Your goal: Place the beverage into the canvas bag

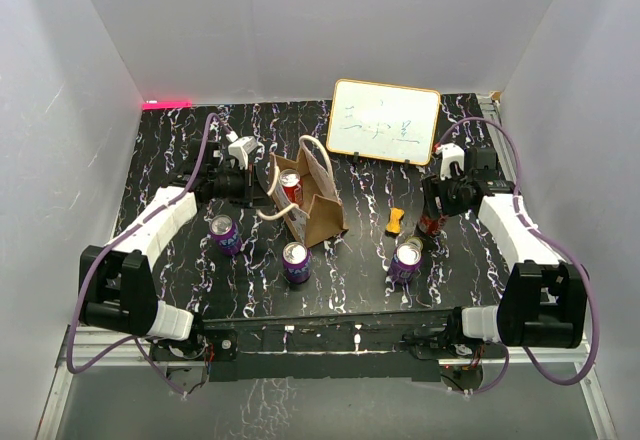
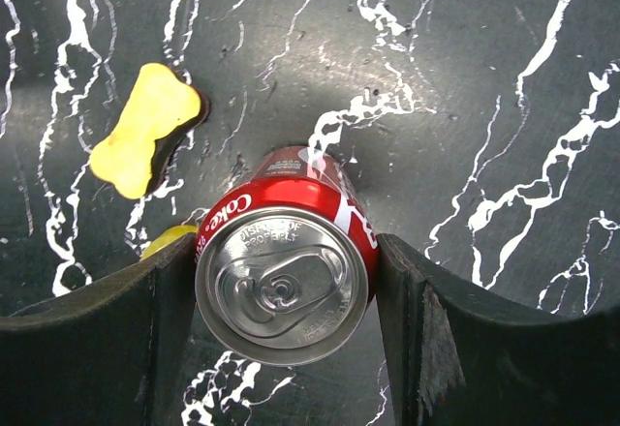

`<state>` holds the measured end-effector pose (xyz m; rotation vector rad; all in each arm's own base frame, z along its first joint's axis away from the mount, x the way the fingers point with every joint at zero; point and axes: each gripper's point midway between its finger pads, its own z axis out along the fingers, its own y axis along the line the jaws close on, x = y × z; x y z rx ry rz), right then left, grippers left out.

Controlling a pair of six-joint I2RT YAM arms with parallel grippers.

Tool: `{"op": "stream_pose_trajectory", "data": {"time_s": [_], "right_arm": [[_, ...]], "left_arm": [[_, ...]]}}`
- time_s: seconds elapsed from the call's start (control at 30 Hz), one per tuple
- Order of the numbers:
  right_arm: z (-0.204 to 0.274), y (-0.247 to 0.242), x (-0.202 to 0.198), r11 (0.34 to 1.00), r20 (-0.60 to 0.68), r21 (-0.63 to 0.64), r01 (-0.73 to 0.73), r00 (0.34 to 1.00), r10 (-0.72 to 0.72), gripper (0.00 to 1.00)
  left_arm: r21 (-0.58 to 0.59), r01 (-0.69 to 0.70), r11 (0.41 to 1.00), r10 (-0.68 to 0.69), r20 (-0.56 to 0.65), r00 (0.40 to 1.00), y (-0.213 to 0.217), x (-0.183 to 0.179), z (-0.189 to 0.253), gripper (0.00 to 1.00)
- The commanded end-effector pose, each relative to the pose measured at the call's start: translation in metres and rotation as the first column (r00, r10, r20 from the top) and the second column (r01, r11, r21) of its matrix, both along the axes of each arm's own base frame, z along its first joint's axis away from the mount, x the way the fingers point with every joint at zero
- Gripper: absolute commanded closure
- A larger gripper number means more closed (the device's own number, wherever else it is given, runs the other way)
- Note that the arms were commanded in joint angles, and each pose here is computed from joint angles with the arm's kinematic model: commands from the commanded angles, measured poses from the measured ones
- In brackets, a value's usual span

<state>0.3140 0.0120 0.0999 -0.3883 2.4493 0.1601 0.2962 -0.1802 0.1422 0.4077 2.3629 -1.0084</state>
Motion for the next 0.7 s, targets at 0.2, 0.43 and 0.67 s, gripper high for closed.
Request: {"op": "stream_pose_trajectory", "data": {"time_s": [0.2, 0.43, 0.67], "right_arm": [[0.129, 0.018, 0.039, 0.993, 0.351, 0.029, -0.116, 0.931, 0.099, 0.92], [0.207, 0.055, 0.048, 0.964, 0.520, 0.043, -0.264, 0.829, 0.204, 0.92], [0.268, 0.141, 0.037, 0.854, 0.626, 0.011, -0.521, 0.669, 0.400, 0.92]], "left_arm": [[-0.028, 0.015, 0.999, -0.014, 0.025, 1.000, -0.004, 0.006, 0.017, 1.00], [-0.030, 0.017, 0.999, -0.017, 0.024, 1.000, -0.004, 0.006, 0.017, 1.00], [-0.037, 0.028, 0.999, -0.027, 0.017, 0.999, -0.006, 0.007, 0.017, 1.00]]}}
